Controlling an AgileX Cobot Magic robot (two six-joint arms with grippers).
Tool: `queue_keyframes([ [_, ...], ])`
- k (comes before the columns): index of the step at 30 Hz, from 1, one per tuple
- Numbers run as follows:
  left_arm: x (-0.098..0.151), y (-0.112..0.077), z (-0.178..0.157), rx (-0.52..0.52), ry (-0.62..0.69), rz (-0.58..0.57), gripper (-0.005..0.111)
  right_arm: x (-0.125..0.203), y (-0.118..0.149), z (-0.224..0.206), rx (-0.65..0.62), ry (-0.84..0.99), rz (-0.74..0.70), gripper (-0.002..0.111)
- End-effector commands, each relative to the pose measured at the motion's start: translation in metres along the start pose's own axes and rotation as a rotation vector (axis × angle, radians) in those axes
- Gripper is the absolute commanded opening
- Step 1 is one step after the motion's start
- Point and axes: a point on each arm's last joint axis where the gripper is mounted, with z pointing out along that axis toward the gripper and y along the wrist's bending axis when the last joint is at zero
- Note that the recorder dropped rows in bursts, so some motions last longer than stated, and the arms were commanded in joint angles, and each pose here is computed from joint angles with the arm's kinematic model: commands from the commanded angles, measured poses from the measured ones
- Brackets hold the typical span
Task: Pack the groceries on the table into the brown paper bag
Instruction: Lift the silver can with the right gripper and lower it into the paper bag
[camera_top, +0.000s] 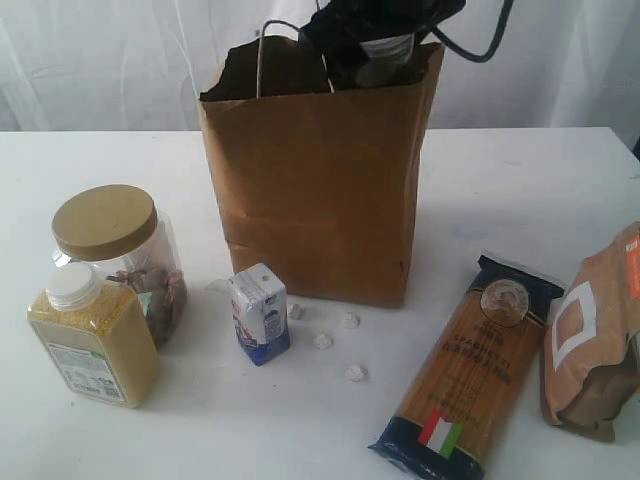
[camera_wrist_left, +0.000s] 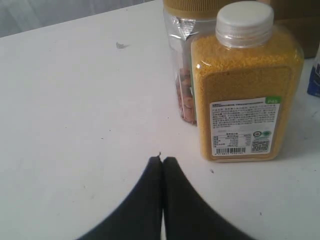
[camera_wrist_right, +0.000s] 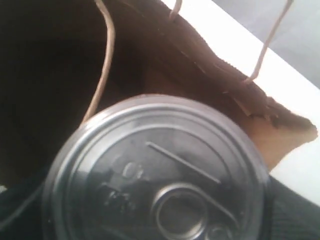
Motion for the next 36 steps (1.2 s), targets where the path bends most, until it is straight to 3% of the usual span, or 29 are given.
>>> queue_keyframes([
  [1, 0.000, 0.000, 0.000, 0.006, -0.006, 0.002, 0.000, -0.005, -0.010, 0.001, 0.033, -0.033, -0.009, 0.005],
  [7, 0.000, 0.000, 0.000, 0.006, -0.006, 0.002, 0.000, -0.008, -0.029, 0.005, 0.045, -0.052, 0.065, 0.005],
  [14, 0.000, 0.000, 0.000, 0.006, -0.006, 0.002, 0.000, -0.012, -0.028, 0.022, -0.158, -0.066, 0.101, 0.005],
  [18, 0.000, 0.000, 0.000, 0.006, -0.006, 0.002, 0.000, -0.012, -0.026, 0.028, -0.174, -0.058, 0.086, 0.007],
  [23, 0.000, 0.000, 0.000, 0.006, -0.006, 0.002, 0.000, -0.011, -0.027, 0.032, -0.154, -0.048, 0.074, 0.019],
  [36, 0.000, 0.000, 0.000, 0.006, -0.006, 0.002, 0.000, -0.017, -0.027, 0.027, -0.168, -0.080, 0.078, 0.023],
])
